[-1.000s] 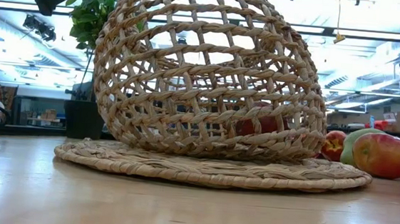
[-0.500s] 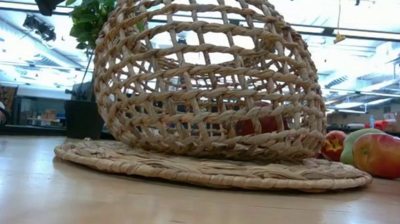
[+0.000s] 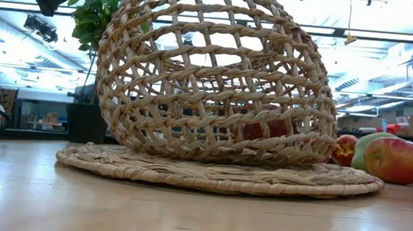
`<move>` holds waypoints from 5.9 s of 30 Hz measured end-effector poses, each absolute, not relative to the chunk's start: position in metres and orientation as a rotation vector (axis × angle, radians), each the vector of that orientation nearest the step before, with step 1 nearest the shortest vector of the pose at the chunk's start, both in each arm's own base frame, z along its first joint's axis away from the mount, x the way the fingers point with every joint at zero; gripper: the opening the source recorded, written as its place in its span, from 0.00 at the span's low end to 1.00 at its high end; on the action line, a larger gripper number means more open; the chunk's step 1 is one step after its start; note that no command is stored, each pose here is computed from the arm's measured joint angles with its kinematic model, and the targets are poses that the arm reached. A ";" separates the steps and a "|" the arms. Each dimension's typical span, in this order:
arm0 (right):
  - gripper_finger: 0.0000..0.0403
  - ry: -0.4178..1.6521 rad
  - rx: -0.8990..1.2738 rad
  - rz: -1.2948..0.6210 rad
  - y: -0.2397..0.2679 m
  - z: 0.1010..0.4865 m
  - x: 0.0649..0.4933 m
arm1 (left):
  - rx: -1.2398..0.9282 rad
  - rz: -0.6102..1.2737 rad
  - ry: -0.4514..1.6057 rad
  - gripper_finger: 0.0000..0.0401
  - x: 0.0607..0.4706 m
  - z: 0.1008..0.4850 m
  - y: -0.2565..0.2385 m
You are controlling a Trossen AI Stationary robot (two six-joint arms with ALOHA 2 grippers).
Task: Build produce basket
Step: Put the yellow mango into the brown basket
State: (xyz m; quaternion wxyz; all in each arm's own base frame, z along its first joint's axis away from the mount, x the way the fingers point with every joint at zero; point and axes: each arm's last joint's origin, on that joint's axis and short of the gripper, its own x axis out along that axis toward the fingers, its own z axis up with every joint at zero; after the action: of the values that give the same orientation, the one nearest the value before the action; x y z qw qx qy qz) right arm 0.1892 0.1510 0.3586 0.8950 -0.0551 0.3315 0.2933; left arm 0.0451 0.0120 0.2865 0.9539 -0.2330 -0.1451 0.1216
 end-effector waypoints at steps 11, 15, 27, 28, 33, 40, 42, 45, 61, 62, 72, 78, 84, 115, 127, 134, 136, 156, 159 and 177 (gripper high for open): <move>0.98 0.976 -0.409 0.635 0.153 0.333 0.208 | -0.473 0.247 -0.295 0.97 0.045 0.287 0.012; 0.98 1.054 -0.444 0.640 0.153 0.314 0.211 | -0.473 0.247 -0.295 0.97 0.045 0.287 0.012; 0.98 1.157 -0.482 0.589 0.146 0.229 0.202 | -0.473 0.247 -0.294 0.97 0.045 0.286 0.012; 0.98 1.145 -0.485 0.579 0.146 0.224 0.203 | -0.473 0.247 -0.295 0.97 0.045 0.286 0.012; 0.98 1.062 -0.539 0.556 0.146 0.209 0.205 | -0.474 0.247 -0.294 0.97 0.045 0.286 0.012; 0.98 1.008 -0.526 0.629 0.148 0.185 0.198 | -0.473 0.247 -0.295 0.97 0.045 0.287 0.012; 0.98 1.002 -0.542 0.639 0.147 0.177 0.195 | -0.474 0.247 -0.295 0.97 0.045 0.287 0.012; 0.98 0.976 -0.543 0.631 0.145 0.167 0.193 | -0.474 0.247 -0.294 0.97 0.045 0.286 0.012; 0.97 0.859 -0.499 0.572 0.134 0.134 0.184 | -0.473 0.247 -0.295 0.97 0.045 0.287 0.012; 0.96 0.864 -0.496 0.570 0.133 0.133 0.183 | -0.474 0.247 -0.295 0.97 0.045 0.287 0.012; 0.72 0.862 -0.484 0.556 0.131 0.133 0.185 | -0.474 0.247 -0.294 0.97 0.045 0.286 0.012; 0.73 0.854 -0.401 0.549 0.136 0.148 0.190 | -0.474 0.247 -0.294 0.97 0.045 0.286 0.012; 0.75 0.766 -0.429 0.576 0.142 0.187 0.198 | -0.474 0.247 -0.294 0.97 0.045 0.286 0.012; 0.74 -0.224 0.405 -0.036 0.041 0.437 0.227 | -0.474 0.247 -0.295 0.97 0.045 0.287 0.012; 0.74 -0.515 0.428 -0.173 0.000 0.435 0.278 | -0.474 0.247 -0.295 0.97 0.045 0.286 0.012; 0.74 -0.549 0.335 -0.214 -0.006 0.453 0.299 | -0.473 0.247 -0.295 0.97 0.045 0.287 0.012; 0.74 -0.578 0.304 -0.219 -0.006 0.461 0.304 | -0.474 0.247 -0.295 0.97 0.045 0.287 0.012; 0.74 -0.210 -0.462 -0.241 -0.041 0.484 0.334 | -0.474 0.247 -0.296 0.97 0.045 0.287 0.012; 0.74 -0.174 -0.631 -0.286 -0.044 0.483 0.333 | -0.474 0.247 -0.295 0.97 0.045 0.286 0.012; 0.76 -0.132 -0.771 -0.389 -0.063 0.487 0.327 | -0.474 0.247 -0.295 0.97 0.045 0.287 0.012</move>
State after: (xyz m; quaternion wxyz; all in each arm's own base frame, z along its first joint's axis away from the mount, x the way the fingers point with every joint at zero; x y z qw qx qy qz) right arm 0.3267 -0.0635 0.4865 0.9060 -0.3735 -0.0639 -0.1884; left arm 0.0450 0.0120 0.2865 0.9538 -0.2332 -0.1453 0.1215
